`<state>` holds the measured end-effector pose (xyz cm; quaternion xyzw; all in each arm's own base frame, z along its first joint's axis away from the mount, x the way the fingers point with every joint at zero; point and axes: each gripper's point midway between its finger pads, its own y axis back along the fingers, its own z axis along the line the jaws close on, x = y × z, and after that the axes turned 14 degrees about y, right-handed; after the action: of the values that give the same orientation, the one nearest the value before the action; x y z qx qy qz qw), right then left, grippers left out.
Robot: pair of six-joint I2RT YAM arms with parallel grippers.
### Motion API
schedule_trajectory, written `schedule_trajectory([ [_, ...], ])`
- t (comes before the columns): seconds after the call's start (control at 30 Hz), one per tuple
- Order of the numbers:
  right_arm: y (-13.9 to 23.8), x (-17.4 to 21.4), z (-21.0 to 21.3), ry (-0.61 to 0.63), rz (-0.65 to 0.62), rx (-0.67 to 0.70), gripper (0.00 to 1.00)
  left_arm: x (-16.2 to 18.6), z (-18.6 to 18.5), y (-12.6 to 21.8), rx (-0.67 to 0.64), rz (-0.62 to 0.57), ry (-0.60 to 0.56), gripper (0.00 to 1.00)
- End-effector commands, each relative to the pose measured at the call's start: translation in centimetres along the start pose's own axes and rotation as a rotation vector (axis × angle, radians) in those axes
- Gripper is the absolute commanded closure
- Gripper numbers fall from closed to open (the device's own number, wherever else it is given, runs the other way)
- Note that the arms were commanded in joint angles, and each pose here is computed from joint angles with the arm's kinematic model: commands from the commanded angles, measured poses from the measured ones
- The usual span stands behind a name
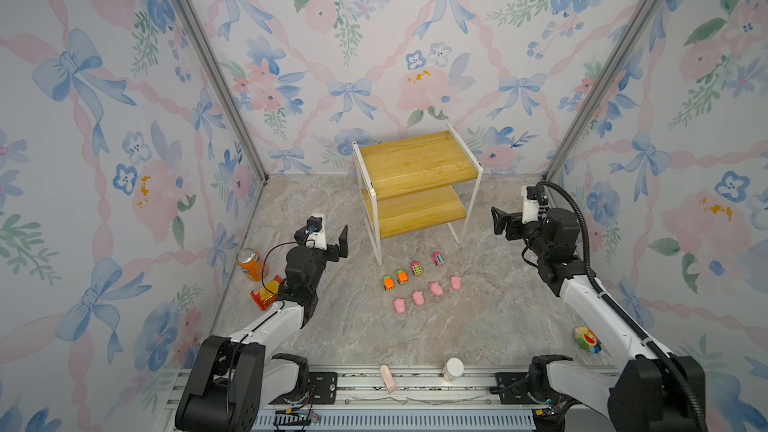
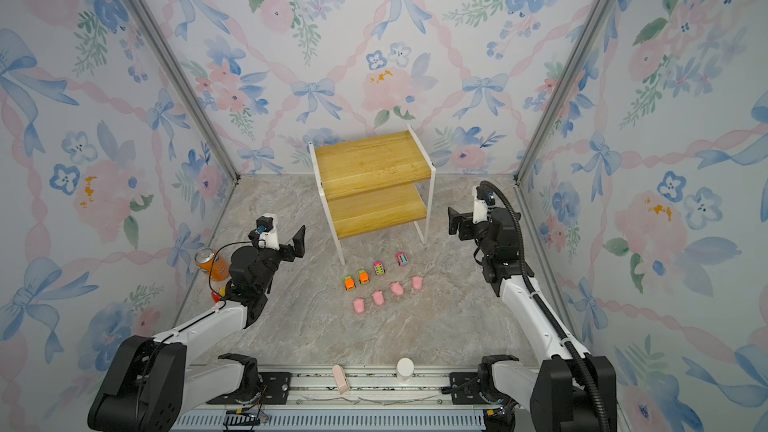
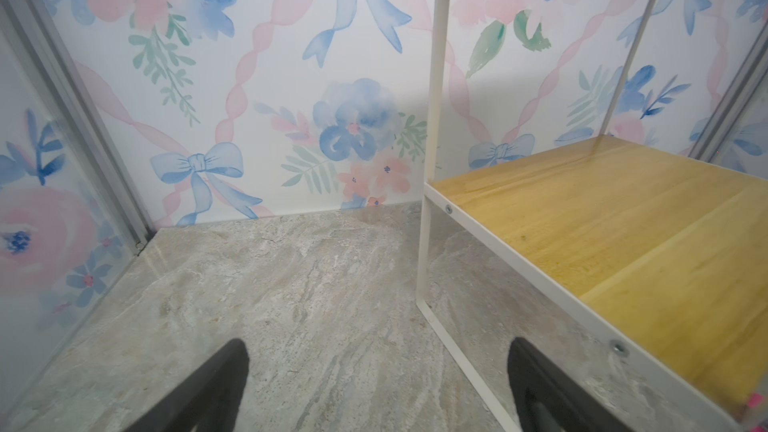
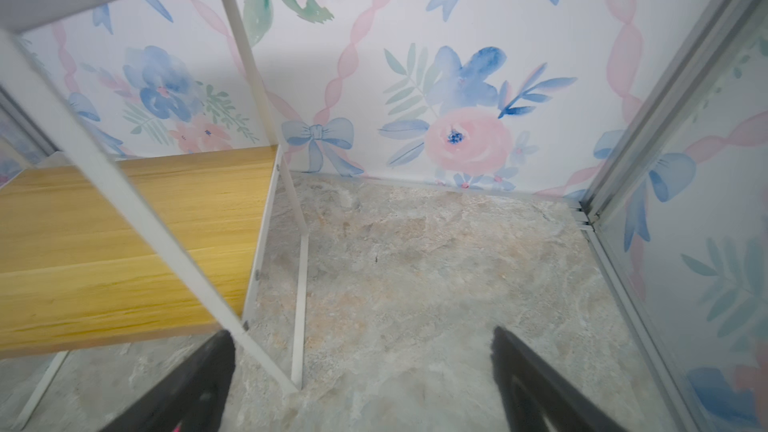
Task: Place and organize the plastic toys onto the shelf
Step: 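Move both grippers forward toward the row of pink pigs and trucks, then lower the right gripper onto the nearest pink pig and close it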
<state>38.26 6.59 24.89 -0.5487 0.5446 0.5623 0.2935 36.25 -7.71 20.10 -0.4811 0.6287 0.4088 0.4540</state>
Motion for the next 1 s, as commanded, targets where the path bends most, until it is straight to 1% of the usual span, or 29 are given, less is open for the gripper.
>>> schedule_trajectory([
  [0.0, 1.4, 6.7, 5.4, -0.055, 0.25, -0.154, 0.01, 4.1, -2.2, 1.1, 0.076, 0.143, 0.082, 0.02],
  [0.07, 2.2, 7.4, 7.4, -0.06, 0.258, -0.178, 0.01, 5.8, -3.7, 1.7, 0.117, 0.187, 0.092, 0.02],
  [0.2, 3.7, 8.8, 10.0, -0.098, 0.262, -0.191, 0.04, 8.9, -6.1, 2.9, 0.147, 0.26, 0.12, 0.02],
  [0.37, 4.9, 11.4, 11.8, -0.154, 0.255, -0.19, 0.09, 11.5, -7.7, 4.4, 0.161, 0.313, 0.079, 0.02],
  [0.5, 5.2, 14.1, 13.5, -0.207, 0.222, -0.204, 0.11, 12.2, -7.1, 5.0, 0.148, 0.32, 0.075, 0.02],
  [0.63, 5.3, 16.6, 14.7, -0.226, 0.241, -0.204, 0.12, 12.3, -6.9, 5.2, 0.14, 0.317, 0.074, 0.02],
  [0.8, 4.7, 18.2, 16.0, -0.178, 0.279, -0.195, 0.13, 13.2, -6.5, 5.1, 0.119, 0.346, 0.082, 0.02],
  [0.97, 3.6, 18.6, 16.4, -0.123, 0.299, -0.159, 0.13, 13.8, -6.4, 5.0, 0.112, 0.362, 0.085, 0.02],
])
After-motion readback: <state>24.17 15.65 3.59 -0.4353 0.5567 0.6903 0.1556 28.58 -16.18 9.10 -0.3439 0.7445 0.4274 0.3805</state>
